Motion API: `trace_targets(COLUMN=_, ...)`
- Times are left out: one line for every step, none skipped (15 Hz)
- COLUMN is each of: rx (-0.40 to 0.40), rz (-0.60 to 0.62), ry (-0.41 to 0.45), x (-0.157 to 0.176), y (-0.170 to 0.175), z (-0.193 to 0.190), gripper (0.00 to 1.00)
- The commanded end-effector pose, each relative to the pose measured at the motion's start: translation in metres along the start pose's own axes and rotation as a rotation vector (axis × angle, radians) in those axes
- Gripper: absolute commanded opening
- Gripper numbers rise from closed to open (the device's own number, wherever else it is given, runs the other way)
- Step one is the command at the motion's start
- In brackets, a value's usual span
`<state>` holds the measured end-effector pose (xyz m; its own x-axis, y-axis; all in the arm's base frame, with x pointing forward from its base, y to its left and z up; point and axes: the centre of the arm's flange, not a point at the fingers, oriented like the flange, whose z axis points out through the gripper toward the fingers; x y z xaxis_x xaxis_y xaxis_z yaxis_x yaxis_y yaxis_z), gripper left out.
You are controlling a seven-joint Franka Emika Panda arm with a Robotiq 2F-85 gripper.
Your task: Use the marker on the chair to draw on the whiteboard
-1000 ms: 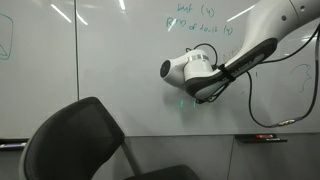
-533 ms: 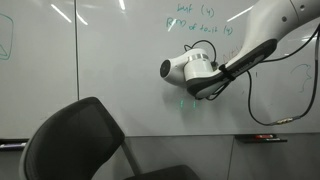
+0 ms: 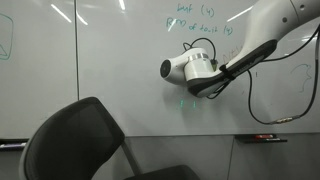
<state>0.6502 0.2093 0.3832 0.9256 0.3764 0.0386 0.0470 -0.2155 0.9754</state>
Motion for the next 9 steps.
trace_targets(rx=0.047, rz=-0.036, ry=-0.014, x=-0.009, y=0.004, z=-0.008, gripper=0.1)
trace_targets(rx=0.081, rz=-0.056, ry=-0.017, x=-0.016, y=0.0, z=-0.014, gripper=0.1)
trace_targets(rx=0.115, rz=-0.084, ry=-0.026, x=-0.025, y=-0.002, z=-0.022, gripper=0.1)
trace_targets(rx=0.144, rz=-0.108, ry=-0.036, x=-0.034, y=-0.004, z=-0.028, gripper=0.1)
trace_targets(rx=0.17, rz=-0.135, ry=-0.048, x=-0.042, y=-0.006, z=-0.034, gripper=0.1)
trace_targets(rx=0.191, rz=-0.154, ry=-0.056, x=-0.048, y=-0.009, z=-0.04, gripper=0.1)
trace_targets(rx=0.21, rz=-0.172, ry=-0.06, x=-0.052, y=-0.012, z=-0.045, gripper=0.1)
trace_targets(rx=0.234, rz=-0.182, ry=-0.066, x=-0.054, y=-0.014, z=-0.049, gripper=0.1)
trace_targets(rx=0.246, rz=-0.192, ry=-0.07, x=-0.055, y=-0.016, z=-0.053, gripper=0.1)
